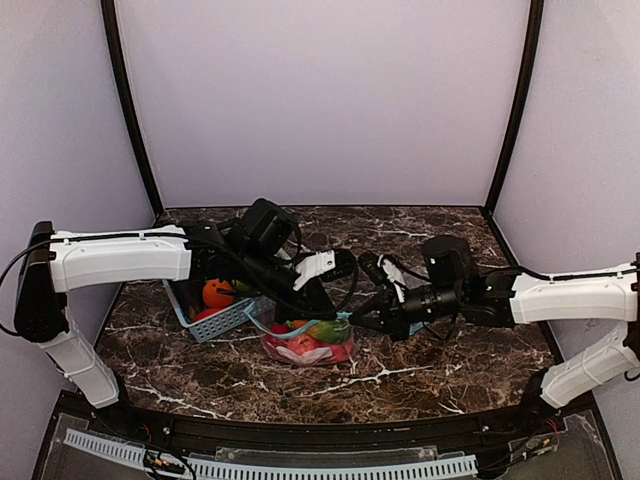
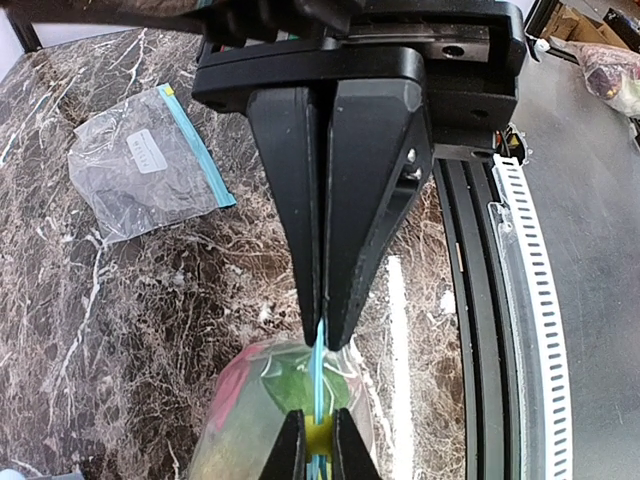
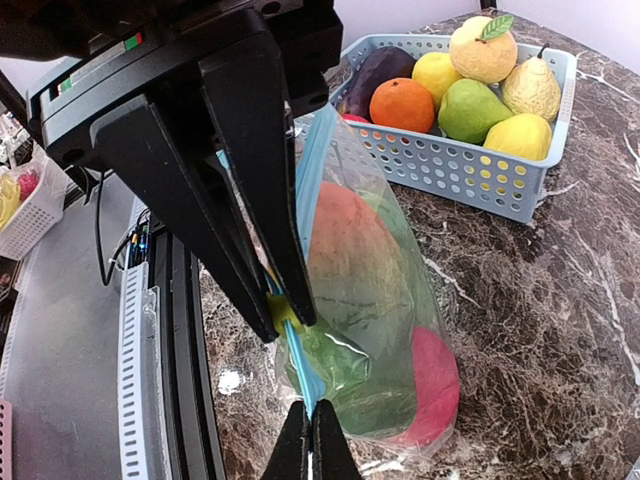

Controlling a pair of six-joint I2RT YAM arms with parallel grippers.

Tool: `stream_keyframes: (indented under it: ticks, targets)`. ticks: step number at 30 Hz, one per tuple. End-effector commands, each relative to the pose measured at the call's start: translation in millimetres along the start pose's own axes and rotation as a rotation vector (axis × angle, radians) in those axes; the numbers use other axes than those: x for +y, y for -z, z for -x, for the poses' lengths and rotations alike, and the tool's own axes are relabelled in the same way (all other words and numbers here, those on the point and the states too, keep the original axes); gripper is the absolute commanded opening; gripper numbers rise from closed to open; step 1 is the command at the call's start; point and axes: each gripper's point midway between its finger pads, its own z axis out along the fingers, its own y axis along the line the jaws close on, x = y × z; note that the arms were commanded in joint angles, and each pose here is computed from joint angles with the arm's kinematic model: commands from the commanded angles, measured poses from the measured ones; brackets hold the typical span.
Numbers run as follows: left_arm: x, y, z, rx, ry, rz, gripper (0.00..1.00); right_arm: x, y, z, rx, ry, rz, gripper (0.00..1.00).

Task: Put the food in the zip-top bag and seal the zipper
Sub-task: Zip the zipper of the food storage bag, then hold the zipper food storage bag at the center of the board.

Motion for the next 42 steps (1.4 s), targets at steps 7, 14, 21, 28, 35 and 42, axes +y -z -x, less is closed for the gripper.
stream_keyframes:
  ticks: [7, 14, 21, 28, 35, 42]
  targets:
    - [0.7, 25.3, -38.6, 0.143, 0.069, 0.026, 0.01, -19.6, 18.7, -1.0, -0.018, -0.001, -0.113, 0.0]
    - [4.9, 35.4, -45.3, 0.151, 0.083, 0.045, 0.01, -23.1, 24.7, -3.0, -0.016, -0.007, -0.135, 0.0]
    - [6.0, 43.4, -51.9, 0.162, 0.085, 0.056, 0.01, -26.2, 26.2, -6.0, -0.008, -0.015, -0.15, 0.0]
    - [8.6, 50.0, -60.2, 0.166, 0.082, 0.079, 0.01, -28.5, 28.5, -4.8, -0.012, -0.024, -0.167, 0.0]
    - [2.6, 45.0, -58.8, 0.104, 0.085, 0.046, 0.01, -7.0, 24.3, 5.7, -0.044, -0.034, -0.035, 0.0]
    - [-6.8, 41.0, -51.2, 0.051, 0.094, -0.02, 0.01, 14.4, 12.2, 17.6, -0.048, -0.025, 0.096, 0.36]
